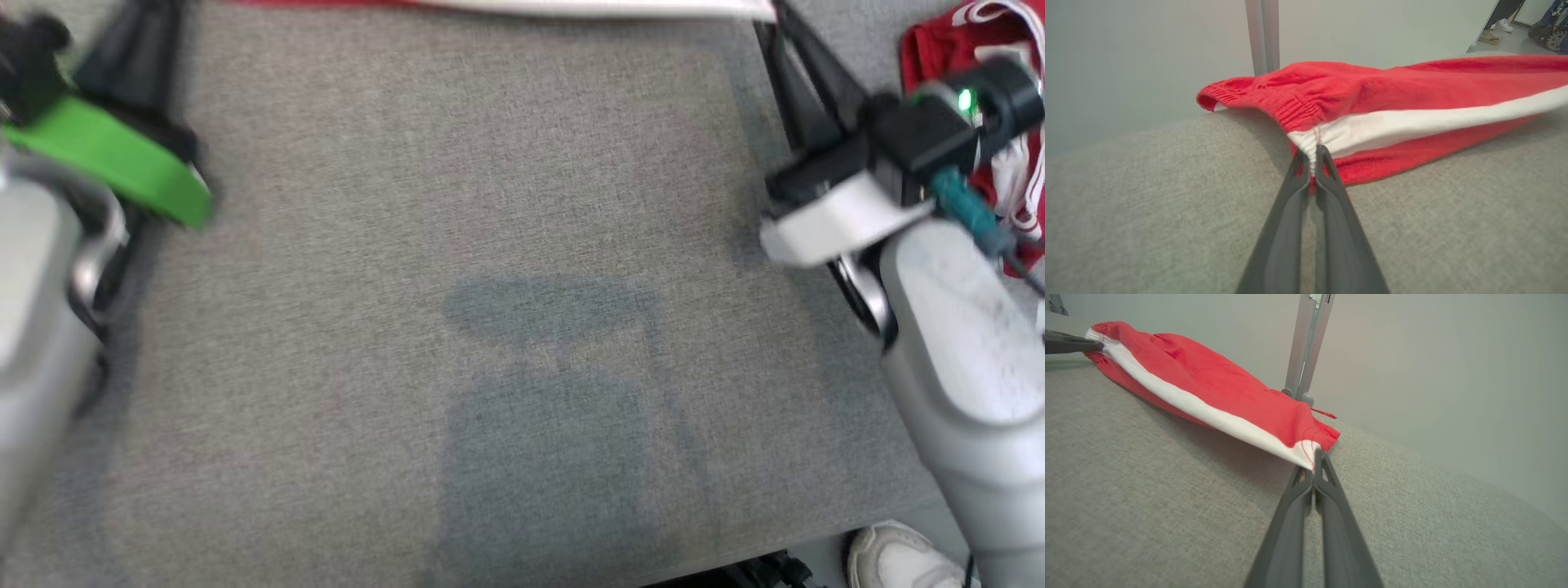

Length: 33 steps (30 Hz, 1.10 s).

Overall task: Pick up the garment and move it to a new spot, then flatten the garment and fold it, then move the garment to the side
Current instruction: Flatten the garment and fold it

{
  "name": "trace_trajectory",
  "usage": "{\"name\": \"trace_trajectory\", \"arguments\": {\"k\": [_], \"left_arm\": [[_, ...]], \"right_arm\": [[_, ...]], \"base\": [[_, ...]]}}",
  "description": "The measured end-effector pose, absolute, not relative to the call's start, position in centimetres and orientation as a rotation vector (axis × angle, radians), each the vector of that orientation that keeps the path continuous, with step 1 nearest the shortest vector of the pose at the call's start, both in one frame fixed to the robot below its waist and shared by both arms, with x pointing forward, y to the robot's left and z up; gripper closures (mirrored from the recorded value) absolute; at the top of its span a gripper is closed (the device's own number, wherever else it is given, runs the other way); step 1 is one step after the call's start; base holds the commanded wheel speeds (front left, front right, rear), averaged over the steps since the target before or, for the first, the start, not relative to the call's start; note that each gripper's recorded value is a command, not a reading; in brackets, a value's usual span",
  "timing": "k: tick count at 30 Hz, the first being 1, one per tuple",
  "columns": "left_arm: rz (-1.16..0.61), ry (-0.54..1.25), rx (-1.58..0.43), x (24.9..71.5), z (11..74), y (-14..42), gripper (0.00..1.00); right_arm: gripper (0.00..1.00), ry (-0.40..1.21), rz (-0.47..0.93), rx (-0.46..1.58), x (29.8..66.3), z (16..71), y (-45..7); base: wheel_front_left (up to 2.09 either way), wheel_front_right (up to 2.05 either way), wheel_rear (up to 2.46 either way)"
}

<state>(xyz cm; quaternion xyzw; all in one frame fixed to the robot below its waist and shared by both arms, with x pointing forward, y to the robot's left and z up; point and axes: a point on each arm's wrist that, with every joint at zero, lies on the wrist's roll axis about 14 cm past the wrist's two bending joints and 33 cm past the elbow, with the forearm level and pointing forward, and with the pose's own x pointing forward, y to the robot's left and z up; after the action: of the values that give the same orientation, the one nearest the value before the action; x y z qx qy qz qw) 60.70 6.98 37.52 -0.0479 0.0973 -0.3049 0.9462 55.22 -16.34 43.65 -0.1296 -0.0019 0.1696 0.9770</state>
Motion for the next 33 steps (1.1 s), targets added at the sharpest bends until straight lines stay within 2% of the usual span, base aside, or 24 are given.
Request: {"name": "trace_trajectory", "arguments": {"k": [8,15,23,28,33], "left_arm": [[-0.633,0.303,-0.182,50.9,36.4,6.5,1.00],[-0.532,0.421,-0.263,40.9,35.8,7.4,1.00],[-0.412,0.512,-0.331,32.3,36.2,8.3,1.00],[-0.406,0.542,-0.351,29.3,36.8,8.5,1.00],[-0.386,0.511,-0.401,29.8,39.0,8.6,1.00]], "right_arm": [[1.00,0.148,0.358,-0.278,47.4,40.4,-16.9],[1.00,0.240,0.365,-0.250,39.7,39.8,-16.9],[1.00,0.302,0.383,-0.197,31.5,40.2,-16.8],[1.00,0.284,0.376,-0.195,29.6,41.3,-17.1],[1.00,0.179,0.363,-0.187,30.9,44.2,-16.8]], "base": [[0.00,0.00,0.00],[0.00,0.00,0.00],[0.00,0.00,0.00],[0.00,0.00,0.00],[0.00,0.00,0.00]]}}
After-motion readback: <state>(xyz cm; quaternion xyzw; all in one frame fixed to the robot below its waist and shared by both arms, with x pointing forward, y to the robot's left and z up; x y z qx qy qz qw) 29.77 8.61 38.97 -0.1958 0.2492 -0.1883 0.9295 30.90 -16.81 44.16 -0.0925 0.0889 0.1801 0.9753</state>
